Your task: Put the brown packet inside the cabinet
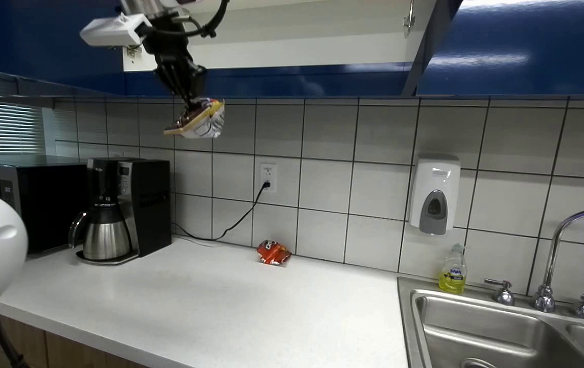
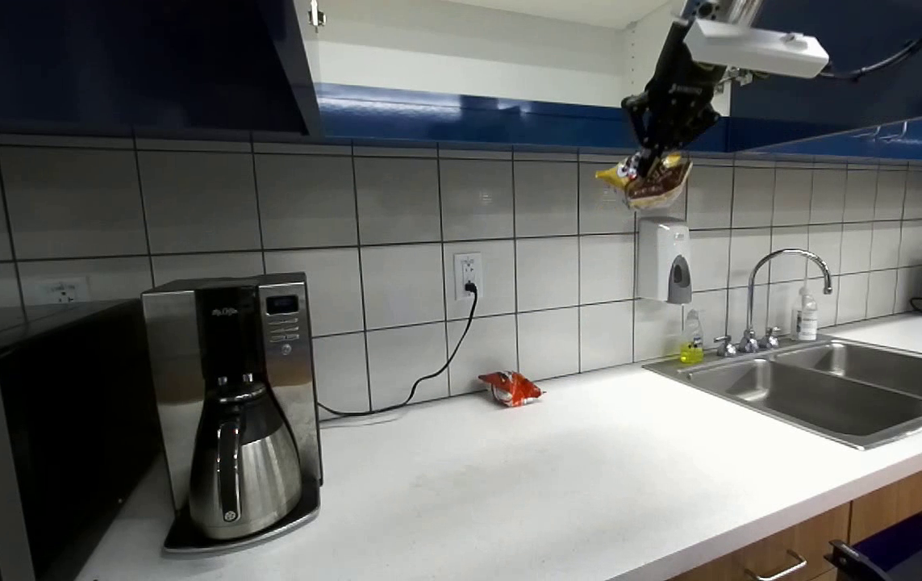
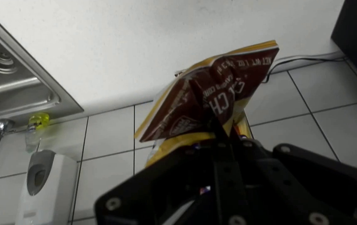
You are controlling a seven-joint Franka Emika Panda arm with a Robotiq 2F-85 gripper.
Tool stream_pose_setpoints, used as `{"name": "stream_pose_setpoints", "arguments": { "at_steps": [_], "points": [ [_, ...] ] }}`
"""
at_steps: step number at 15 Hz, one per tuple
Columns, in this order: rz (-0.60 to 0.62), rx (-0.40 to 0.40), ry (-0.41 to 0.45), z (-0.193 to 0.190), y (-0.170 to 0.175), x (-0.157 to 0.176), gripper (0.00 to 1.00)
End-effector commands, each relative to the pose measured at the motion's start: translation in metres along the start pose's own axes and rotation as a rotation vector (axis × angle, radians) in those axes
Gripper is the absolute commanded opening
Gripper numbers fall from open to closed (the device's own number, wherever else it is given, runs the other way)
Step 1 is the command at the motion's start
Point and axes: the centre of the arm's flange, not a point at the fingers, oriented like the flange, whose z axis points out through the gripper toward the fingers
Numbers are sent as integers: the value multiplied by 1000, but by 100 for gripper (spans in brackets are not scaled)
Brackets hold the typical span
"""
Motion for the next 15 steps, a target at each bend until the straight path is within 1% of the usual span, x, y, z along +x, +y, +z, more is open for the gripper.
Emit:
{"name": "stream_pose_setpoints", "arguments": {
  "at_steps": [1,5,9,12,15],
  "points": [
    [-44,13,75,-60,3,31,0],
    [-98,50,158,-109,-1,64,0],
    [-117,70,236,-150,-6,92,0],
    [-122,69,280,-171,-10,115,0],
    [-127,72,312,-182,-16,142,0]
  ]
}}
